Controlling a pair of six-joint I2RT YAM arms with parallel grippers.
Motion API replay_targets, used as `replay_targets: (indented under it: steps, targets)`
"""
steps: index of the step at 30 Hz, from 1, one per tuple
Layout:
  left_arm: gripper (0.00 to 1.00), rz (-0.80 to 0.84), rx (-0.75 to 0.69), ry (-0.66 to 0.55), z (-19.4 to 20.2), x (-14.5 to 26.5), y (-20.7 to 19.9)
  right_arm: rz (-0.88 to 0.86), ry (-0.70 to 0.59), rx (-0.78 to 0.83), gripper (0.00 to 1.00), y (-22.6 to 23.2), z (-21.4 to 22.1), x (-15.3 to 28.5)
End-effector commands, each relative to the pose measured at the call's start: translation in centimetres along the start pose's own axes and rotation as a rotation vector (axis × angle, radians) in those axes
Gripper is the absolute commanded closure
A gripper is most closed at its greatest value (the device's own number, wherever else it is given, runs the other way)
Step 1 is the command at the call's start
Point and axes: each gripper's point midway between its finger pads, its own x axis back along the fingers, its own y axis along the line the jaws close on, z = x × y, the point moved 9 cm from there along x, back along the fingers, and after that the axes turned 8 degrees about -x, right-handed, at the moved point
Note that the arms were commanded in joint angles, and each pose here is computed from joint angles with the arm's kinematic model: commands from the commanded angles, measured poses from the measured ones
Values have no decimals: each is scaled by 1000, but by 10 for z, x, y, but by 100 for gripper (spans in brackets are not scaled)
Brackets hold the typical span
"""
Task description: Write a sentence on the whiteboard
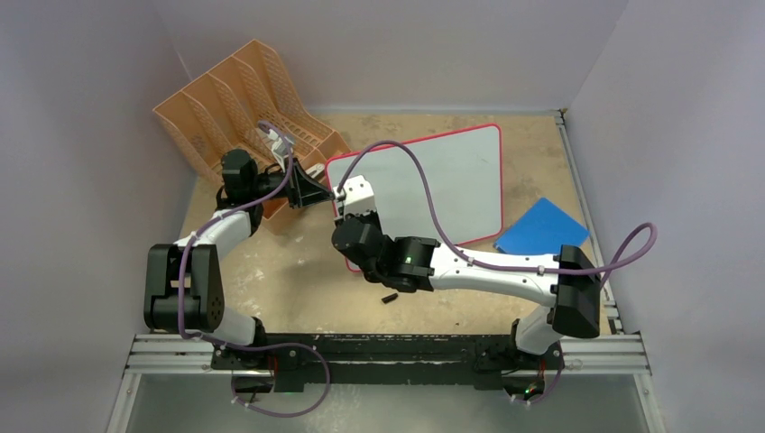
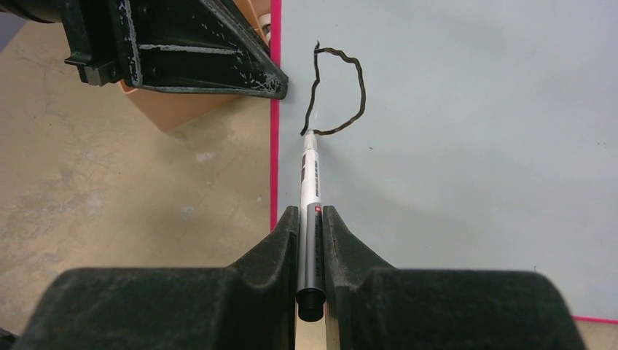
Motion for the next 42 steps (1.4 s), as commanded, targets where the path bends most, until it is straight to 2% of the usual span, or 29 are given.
replay_targets:
  steps: [1,12,22,33,42]
  targets:
    - [100,49,-98,-6,-12,1,-13,-21,-42,-40,100,10,-17,0]
    - [100,49,-103,-7,-13,1,-13,-35,-58,-59,100,8,-28,7]
    - [100,42,-101,-8,-12,1,-12,-71,-86,-122,100,-19,-40,36]
    - [100,39,-102,-8,-13,0,-12,-69,-76,-192,100,-46,-34,29]
    - [100,36,-101,-7,-13,1,-12,-93,-79,-202,100,-42,-33,23]
